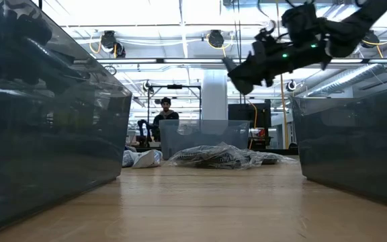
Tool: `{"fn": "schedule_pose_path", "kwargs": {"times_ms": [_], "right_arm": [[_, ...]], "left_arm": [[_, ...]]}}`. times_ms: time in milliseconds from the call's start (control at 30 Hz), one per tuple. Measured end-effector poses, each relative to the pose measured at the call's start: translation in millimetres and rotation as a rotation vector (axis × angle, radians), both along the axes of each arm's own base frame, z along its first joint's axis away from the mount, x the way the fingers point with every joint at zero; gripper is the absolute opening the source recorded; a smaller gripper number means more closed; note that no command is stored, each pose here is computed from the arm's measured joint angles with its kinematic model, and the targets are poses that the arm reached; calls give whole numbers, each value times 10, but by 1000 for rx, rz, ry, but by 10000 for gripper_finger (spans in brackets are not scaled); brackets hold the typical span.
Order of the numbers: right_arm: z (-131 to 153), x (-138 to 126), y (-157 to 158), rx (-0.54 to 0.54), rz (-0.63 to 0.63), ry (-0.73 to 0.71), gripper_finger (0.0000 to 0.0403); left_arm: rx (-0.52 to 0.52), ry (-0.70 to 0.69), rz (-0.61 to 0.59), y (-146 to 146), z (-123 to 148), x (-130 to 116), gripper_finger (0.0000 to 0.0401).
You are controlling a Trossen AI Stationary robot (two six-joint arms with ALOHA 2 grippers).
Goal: Pick & Place Travel size toiletries
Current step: Put the black deodorant into the transparent bin
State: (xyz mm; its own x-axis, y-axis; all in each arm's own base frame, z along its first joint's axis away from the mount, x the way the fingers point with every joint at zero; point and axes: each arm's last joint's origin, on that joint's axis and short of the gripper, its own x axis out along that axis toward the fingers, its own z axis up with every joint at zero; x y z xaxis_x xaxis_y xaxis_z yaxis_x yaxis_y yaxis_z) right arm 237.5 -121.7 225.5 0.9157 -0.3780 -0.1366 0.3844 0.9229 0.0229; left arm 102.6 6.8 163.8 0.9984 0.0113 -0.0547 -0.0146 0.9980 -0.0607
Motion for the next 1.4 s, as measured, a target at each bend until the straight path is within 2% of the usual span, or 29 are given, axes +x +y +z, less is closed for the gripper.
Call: {"fn": "schedule_pose_path", "kwargs": {"times_ms": [267,667,933,1400], "right_arm": [[47,354,-399,25,1,37,204],[-142,796,-916,226,-53,193,204],[-247,824,-996,277,-126,239,204],[-264,816,-992,289,-129,253,224]], "left_arm": [[0,0,0,0,-1,0,306],[0,0,0,0,0,0,306],[0,0,0,0,-1,0,306],[0,1,0,0,-1,0,306]]}}
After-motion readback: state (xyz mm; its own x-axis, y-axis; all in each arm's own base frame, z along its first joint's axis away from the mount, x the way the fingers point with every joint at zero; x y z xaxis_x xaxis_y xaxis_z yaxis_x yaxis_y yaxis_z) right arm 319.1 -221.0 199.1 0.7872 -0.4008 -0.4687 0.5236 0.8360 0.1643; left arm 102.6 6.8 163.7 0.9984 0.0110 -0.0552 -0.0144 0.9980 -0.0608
